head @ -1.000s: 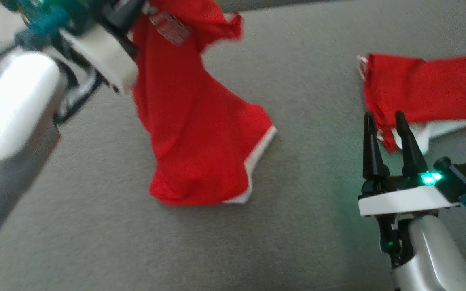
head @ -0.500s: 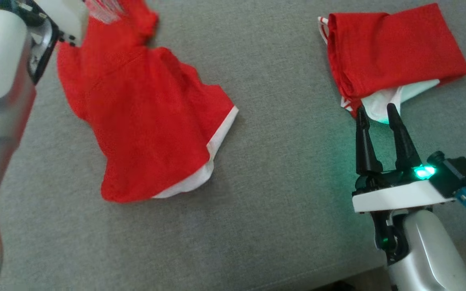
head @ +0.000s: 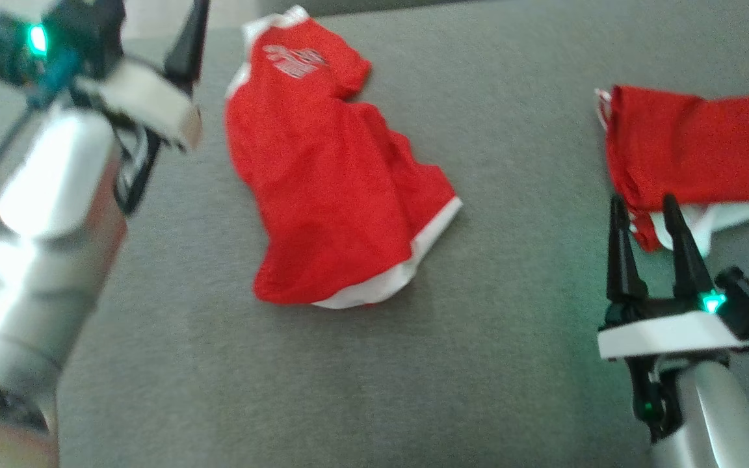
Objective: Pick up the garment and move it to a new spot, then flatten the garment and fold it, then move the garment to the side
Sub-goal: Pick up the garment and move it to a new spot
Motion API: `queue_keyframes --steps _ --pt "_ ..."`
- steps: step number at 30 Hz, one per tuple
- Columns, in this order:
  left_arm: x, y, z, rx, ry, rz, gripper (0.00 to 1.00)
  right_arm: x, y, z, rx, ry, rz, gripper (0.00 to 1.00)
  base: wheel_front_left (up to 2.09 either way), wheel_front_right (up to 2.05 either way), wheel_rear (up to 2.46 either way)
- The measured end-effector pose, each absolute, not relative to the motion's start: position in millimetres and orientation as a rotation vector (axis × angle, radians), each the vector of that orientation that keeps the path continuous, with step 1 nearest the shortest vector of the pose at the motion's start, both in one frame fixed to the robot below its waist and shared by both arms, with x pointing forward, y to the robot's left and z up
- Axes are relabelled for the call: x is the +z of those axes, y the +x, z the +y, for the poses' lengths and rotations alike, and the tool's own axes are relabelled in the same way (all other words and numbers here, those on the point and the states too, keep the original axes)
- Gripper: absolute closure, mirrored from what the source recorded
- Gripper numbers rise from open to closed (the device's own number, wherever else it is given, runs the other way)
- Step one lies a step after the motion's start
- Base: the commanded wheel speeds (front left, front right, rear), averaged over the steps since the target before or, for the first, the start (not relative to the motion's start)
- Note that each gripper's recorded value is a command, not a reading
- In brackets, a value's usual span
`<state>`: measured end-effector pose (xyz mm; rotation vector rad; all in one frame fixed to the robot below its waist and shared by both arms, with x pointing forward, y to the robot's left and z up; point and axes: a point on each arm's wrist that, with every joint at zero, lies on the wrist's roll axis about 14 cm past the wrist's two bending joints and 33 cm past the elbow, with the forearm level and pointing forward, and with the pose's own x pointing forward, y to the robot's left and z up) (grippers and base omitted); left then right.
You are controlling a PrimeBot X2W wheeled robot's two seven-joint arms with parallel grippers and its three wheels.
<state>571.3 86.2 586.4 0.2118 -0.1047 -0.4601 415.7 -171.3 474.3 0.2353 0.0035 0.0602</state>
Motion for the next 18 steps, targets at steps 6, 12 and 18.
queue_keyframes --steps 6,12,18 --pt "568.4 514.0 132.0 -0.323 0.097 -0.081 0.0 473.9 407.3 -154.6 0.107 0.222 0.013 0.0 0.0 0.0 0.0" --pt "547.7 445.2 166.1 -0.17 -0.016 -0.077 0.0 478.7 402.7 -135.1 0.164 0.218 0.009 0.0 0.0 0.0 0.0" --pt "512.1 381.5 180.8 -0.054 -0.117 -0.017 0.0 472.4 396.0 -119.7 0.209 0.214 0.037 0.0 0.0 0.0 0.0"
